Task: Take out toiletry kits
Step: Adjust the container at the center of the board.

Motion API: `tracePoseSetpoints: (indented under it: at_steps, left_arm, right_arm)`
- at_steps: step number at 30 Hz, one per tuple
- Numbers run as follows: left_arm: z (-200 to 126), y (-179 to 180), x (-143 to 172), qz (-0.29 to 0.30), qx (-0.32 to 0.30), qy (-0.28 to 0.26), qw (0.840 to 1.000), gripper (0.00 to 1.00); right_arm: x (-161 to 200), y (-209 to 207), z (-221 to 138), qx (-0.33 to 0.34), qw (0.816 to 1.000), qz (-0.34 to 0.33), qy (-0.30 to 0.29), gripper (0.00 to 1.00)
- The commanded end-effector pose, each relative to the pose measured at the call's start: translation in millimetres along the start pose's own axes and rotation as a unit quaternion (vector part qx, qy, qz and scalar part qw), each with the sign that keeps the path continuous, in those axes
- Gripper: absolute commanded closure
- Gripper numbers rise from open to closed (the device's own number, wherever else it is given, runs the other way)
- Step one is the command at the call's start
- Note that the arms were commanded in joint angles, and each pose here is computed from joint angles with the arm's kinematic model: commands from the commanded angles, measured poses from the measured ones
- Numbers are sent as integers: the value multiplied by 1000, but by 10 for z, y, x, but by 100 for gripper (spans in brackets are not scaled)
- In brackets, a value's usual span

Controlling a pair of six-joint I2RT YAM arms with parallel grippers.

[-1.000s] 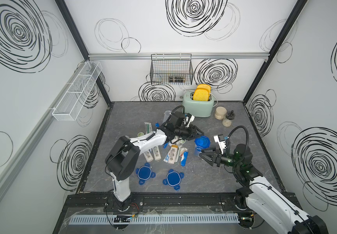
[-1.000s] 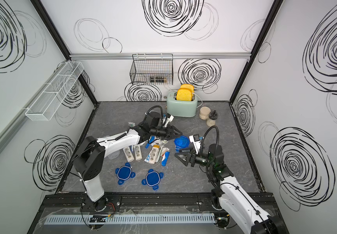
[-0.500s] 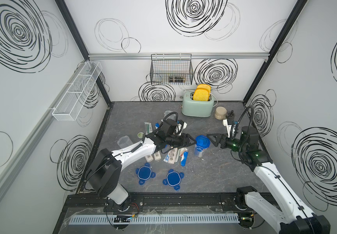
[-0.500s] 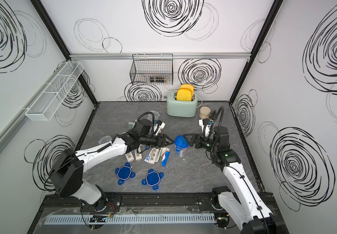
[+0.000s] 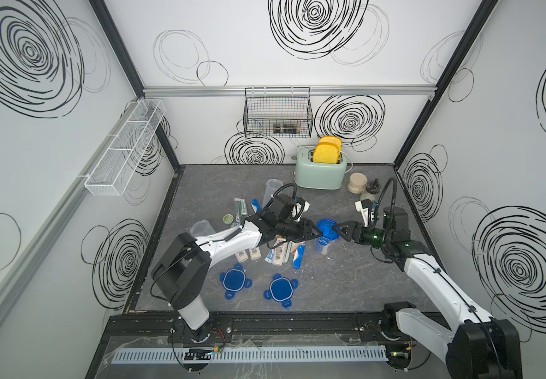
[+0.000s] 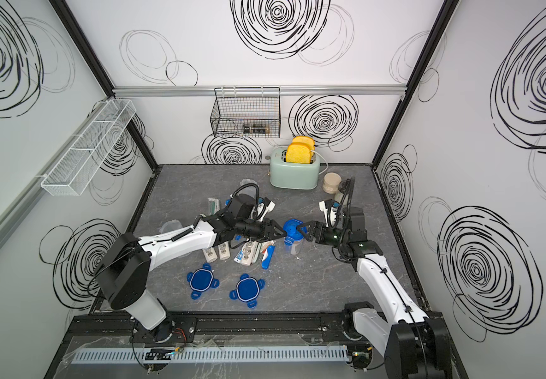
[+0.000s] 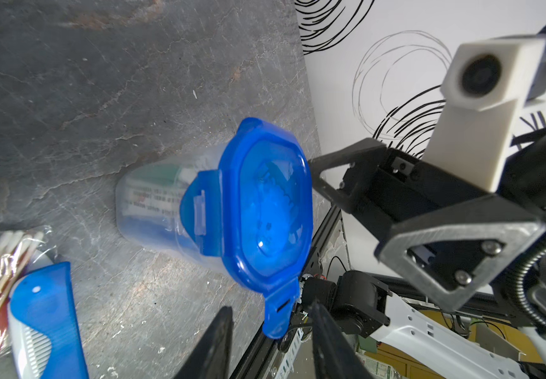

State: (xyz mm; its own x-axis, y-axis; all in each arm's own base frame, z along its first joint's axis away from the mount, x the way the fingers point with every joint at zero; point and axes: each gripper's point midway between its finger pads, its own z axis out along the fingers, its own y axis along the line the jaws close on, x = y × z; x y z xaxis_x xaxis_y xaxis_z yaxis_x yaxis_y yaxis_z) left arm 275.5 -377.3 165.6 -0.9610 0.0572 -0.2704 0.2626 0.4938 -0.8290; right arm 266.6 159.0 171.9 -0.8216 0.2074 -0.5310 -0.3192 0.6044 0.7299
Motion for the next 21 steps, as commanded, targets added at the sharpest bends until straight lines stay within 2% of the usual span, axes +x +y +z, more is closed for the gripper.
tracePoseSetpoints:
  at_steps: [1, 11, 15, 21]
  left_arm:
    - [6, -194, -146, 27, 26, -13, 999, 59]
    - [89, -149, -207, 30, 17, -8, 999, 62]
    - [118, -144, -233, 33, 14, -7, 999, 58]
    - [102, -95, -265, 38, -1, -12, 999, 56]
  right_arm:
    - [132, 138, 8, -41, 999, 4, 16, 23]
    - [461, 455, -15, -96, 994, -14, 48, 23]
    - [583, 613, 3, -133, 990, -15, 51, 23]
    - [659, 645, 49, -143, 988, -11, 59, 23]
